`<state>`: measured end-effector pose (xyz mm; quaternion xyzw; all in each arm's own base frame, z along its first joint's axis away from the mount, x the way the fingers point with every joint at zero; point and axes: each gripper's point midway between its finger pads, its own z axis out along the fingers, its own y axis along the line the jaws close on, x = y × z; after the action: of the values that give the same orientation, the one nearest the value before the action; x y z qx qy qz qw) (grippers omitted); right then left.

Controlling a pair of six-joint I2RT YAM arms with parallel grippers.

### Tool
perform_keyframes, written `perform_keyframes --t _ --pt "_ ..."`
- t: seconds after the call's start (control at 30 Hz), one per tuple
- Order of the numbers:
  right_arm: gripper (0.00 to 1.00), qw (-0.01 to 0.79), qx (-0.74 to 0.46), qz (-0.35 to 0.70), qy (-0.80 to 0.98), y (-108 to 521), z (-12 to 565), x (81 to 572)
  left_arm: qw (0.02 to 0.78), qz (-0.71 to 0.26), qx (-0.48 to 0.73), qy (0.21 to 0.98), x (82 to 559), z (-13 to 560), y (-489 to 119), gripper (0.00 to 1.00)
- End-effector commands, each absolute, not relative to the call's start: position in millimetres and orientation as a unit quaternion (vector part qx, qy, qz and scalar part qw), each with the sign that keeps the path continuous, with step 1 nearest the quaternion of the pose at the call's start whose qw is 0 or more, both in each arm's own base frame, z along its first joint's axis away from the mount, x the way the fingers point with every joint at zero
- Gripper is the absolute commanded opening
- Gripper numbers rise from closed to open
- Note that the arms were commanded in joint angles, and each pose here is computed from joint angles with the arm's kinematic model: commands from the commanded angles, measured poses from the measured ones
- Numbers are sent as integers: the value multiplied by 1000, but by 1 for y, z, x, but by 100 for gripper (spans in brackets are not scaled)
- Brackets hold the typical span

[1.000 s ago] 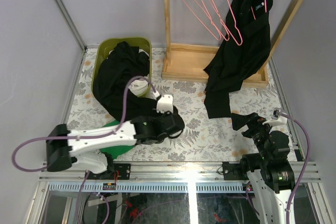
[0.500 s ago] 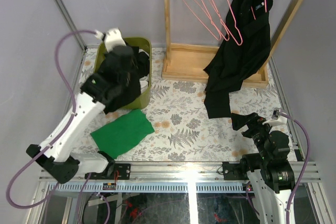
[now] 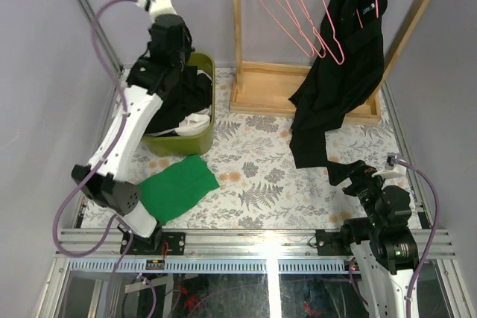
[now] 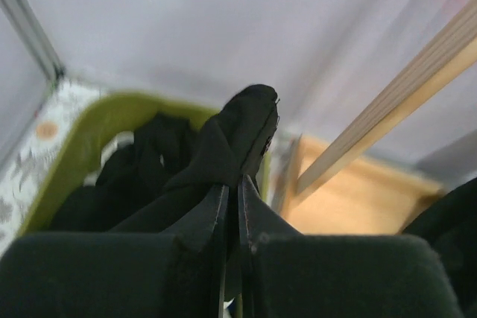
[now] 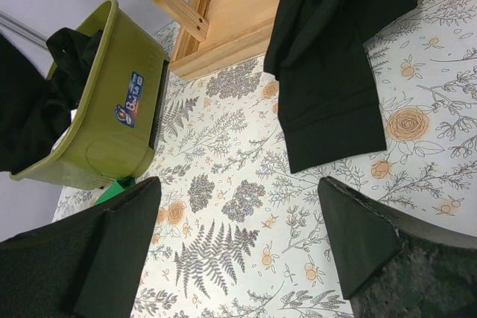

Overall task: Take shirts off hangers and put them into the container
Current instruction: Place the shirt in the bin.

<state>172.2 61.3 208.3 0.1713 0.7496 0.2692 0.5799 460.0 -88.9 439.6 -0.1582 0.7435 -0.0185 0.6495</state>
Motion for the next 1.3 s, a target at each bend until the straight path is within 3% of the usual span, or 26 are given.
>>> perform_keyframes --t 0.0,0.17,0.33,0.5,0.57,0.63,0.73,0.87,0.9,1.07,1.27 --pt "94 591 161 284 738 65 218 172 543 -27 -145 827 484 311 -100 0" --pt "94 593 161 284 737 65 218 173 452 -48 -148 878 462 212 -109 0" --pt "94 593 162 283 736 65 218 174 415 -66 -133 898 438 185 -114 2" --pt "94 594 163 282 736 64 217 175 362 -88 -121 920 400 155 -120 23" --pt "94 593 163 282 736 64 217 174 361 -120 -105 919 383 153 -128 36" --pt "94 592 162 283 737 65 217 174 397 -111 -118 903 376 179 -117 40" --pt "94 592 161 283 737 65 217 174 460 -120 -123 871 371 238 -107 65" --pt "94 594 163 282 736 64 217 175 512 -108 -128 843 357 293 -91 76" --pt "93 594 163 282 736 64 217 175 523 -88 -141 836 354 300 -80 84" --pt "94 590 160 285 738 66 217 173 538 -15 -217 815 342 298 -30 94" --pt "94 591 156 287 738 67 218 173 519 -12 -281 807 351 268 6 95"
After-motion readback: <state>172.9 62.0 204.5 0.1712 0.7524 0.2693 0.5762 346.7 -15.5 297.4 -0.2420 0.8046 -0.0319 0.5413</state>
